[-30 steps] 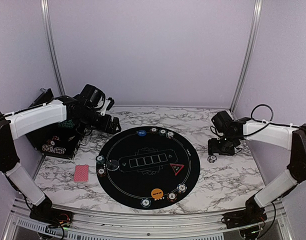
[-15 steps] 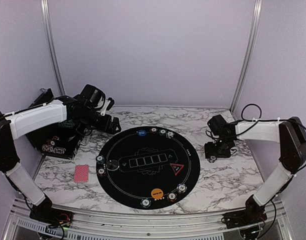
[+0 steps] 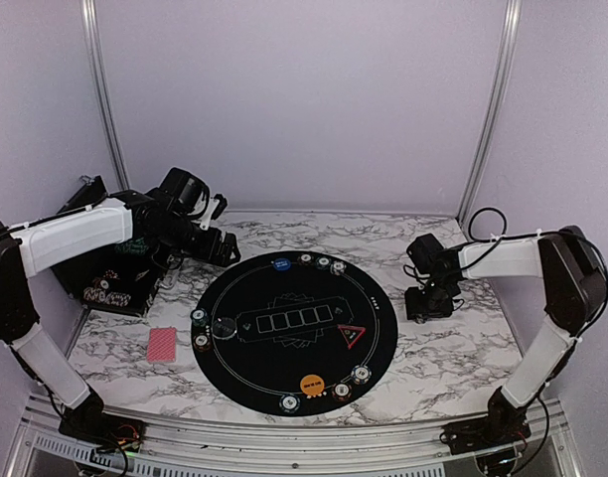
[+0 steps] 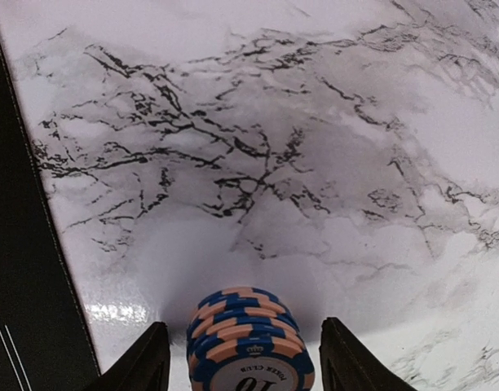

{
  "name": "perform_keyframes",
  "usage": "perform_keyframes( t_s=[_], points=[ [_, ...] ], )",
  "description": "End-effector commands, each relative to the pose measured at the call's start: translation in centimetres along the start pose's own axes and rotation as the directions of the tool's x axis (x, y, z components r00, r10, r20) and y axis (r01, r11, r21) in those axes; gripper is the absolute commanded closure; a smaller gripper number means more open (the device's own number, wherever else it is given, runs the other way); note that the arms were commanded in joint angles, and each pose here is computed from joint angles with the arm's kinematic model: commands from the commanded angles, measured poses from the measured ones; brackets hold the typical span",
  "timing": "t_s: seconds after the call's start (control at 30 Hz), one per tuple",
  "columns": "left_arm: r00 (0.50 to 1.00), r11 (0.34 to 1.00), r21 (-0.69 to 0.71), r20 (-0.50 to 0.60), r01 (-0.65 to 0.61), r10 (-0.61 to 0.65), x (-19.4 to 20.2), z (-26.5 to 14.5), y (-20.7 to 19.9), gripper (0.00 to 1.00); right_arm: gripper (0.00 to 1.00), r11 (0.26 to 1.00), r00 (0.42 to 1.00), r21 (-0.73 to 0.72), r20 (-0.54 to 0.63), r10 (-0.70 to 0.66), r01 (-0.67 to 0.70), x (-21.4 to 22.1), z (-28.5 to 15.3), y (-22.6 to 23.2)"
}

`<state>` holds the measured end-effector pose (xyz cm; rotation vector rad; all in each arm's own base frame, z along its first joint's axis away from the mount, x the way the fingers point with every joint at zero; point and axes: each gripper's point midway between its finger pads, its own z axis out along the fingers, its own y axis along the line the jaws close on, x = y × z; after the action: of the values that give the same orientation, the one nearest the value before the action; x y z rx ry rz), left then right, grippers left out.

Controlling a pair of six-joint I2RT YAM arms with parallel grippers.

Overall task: Distribute texas hold em gaming equipment
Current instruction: Pick up the pile of poker chips from the center of the board.

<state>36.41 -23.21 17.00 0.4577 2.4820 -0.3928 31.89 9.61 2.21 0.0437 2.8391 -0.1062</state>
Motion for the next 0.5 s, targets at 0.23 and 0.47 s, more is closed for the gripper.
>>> perform_keyframes(
  t_s=[0.23, 0.47],
  points=[
    [1.0, 1.0, -0.018, -0.015, -0.001, 0.001, 0.5, 0.6, 0.6, 0.01, 0.46, 1.0, 1.0, -0.003, -0.023, 0.016, -0.016, 0.0, 0.7, 0.0],
    [1.0, 1.0, -0.013, -0.017, 0.0, -0.001, 0.5, 0.7, 0.5, 0.01, 0.48, 1.0, 0.999, 0.004, -0.04, 0.02, -0.02, 0.6, 0.5, -0.3]
  ],
)
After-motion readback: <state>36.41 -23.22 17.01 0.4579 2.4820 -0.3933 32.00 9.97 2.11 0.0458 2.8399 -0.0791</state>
